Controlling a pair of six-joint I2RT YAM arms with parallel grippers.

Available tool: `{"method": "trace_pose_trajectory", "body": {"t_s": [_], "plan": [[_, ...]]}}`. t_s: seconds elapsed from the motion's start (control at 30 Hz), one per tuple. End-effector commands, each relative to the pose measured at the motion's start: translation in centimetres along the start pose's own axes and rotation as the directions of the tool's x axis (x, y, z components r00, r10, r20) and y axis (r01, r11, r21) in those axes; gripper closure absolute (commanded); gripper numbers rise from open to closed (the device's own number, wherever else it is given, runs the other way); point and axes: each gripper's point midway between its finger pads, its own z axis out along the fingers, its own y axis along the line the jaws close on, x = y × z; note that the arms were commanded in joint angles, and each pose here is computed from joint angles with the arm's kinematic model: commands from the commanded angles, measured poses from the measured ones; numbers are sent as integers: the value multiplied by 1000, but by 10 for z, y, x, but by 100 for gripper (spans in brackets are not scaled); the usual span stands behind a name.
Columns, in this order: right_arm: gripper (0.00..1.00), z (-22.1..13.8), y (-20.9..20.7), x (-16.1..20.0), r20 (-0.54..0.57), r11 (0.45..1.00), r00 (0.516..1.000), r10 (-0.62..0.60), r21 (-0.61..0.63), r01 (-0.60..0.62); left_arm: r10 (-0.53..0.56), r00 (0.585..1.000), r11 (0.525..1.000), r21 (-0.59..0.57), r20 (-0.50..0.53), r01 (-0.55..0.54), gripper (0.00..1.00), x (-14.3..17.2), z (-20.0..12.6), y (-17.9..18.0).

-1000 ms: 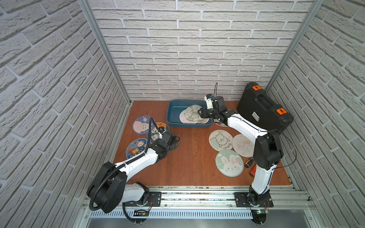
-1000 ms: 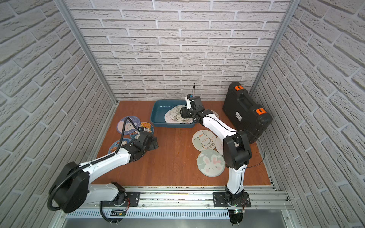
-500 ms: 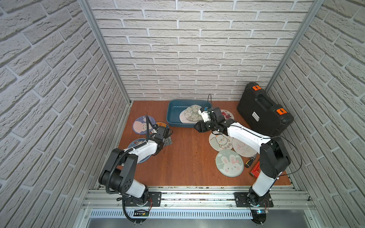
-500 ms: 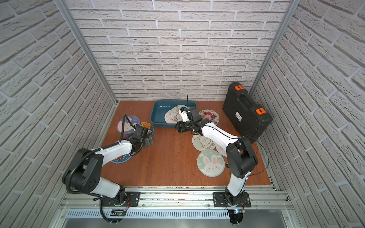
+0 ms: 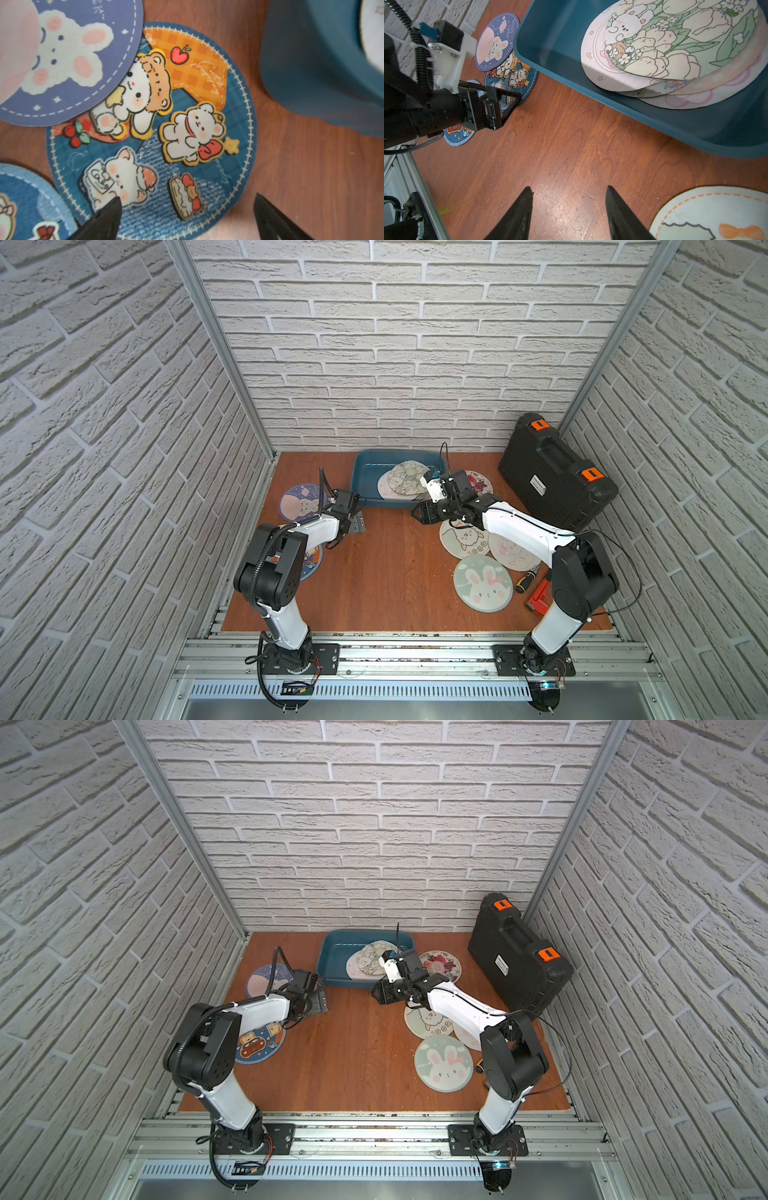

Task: Put the coasters into the storage box
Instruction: Pick up the coaster from the center of the board.

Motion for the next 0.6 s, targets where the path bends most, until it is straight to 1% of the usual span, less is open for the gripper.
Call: {"method": "trace_pose_trajectory", "body": {"t_s": [0.0, 0.33, 0.57], "plan": [[43, -15, 9, -6, 34, 999, 999, -26, -21, 27, 27, 999, 1000, -13, -33, -28, 2, 0, 6, 2], [43, -15, 7, -5, 34, 1000, 999, -24, -10, 25, 52, 990, 997, -54, -128, -59, 2, 9, 19, 2], [43, -15, 3, -3, 21, 999, 999, -30, 15, 30, 22, 986, 998, -59, -163, -33, 6, 22, 26, 4]]}}
